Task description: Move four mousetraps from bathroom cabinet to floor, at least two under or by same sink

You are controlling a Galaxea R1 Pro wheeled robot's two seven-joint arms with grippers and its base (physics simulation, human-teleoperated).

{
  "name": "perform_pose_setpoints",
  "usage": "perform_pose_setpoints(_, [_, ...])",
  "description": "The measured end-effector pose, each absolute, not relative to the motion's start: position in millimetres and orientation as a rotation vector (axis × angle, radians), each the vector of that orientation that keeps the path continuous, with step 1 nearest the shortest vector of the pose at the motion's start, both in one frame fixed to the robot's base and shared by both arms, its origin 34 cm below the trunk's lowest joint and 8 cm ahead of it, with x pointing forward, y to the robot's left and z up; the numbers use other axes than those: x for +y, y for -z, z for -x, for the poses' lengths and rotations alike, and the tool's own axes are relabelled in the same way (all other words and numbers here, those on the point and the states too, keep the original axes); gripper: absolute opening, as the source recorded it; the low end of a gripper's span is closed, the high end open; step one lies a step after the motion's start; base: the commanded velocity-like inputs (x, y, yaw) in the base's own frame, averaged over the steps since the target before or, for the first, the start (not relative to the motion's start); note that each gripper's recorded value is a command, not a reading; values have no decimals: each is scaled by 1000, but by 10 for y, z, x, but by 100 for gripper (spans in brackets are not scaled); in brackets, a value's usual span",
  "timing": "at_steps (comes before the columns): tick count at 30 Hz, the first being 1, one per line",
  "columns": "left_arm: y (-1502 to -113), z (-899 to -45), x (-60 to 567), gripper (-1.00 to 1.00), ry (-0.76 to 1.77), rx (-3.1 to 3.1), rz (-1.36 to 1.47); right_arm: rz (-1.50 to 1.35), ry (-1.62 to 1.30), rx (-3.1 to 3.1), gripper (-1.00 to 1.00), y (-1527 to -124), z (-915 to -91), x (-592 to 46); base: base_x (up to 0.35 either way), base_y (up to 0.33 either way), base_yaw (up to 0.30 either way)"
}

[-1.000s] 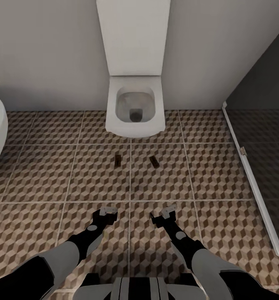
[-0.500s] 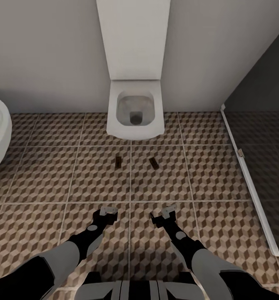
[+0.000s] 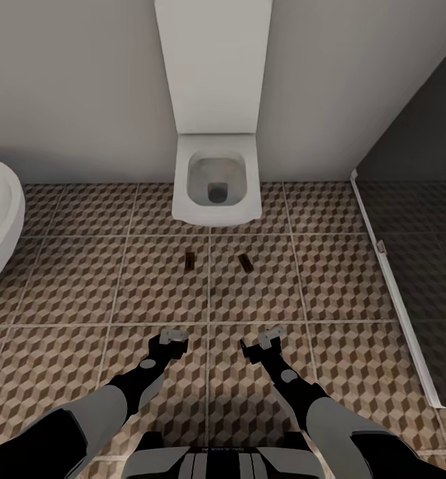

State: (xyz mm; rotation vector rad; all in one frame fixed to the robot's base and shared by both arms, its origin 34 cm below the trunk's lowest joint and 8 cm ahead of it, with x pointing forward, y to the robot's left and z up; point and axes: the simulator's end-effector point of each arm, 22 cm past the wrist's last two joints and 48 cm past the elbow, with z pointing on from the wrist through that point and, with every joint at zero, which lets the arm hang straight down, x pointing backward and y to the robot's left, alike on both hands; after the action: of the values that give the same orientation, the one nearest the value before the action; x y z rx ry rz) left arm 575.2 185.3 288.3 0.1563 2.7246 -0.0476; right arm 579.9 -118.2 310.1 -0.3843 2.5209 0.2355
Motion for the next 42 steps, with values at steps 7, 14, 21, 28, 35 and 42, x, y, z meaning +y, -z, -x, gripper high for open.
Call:
perform_pose_setpoints(7, [-3012, -5763, 1853, 100, 48, 2725, -156, 385, -236, 2521, 100, -3230, -5811, -1182, 0, 0, 0])
perform_pose_setpoints(14, [-3138, -5773, 1853, 100, 48, 2725, -156, 386, -237, 2521, 100, -3357, -5819, -1179, 0, 0, 0])
perform_pose_setpoints(21, [-3261, -5777, 1854, 100, 47, 2726, -156, 387, -238, 2522, 100, -3480, -5825, -1178, 0, 0, 0])
perform_pose_setpoints(28, [-3381, -5781, 1857, 100, 47, 2727, -157, 387, -238, 2522, 100, -3600, -5831, -1185, 0, 0, 0])
perform_pose_setpoints(35, [-3500, -5787, 1856, 100, 47, 2726, -158, 388, -237, 2523, 100, -3716, -5832, -1192, 0, 0, 0])
perform_pose_setpoints(42, [-3617, -5792, 1853, 100, 48, 2726, -158, 397, -244, 2531, 100, -3813, -5777, -1223, 0, 0, 0])
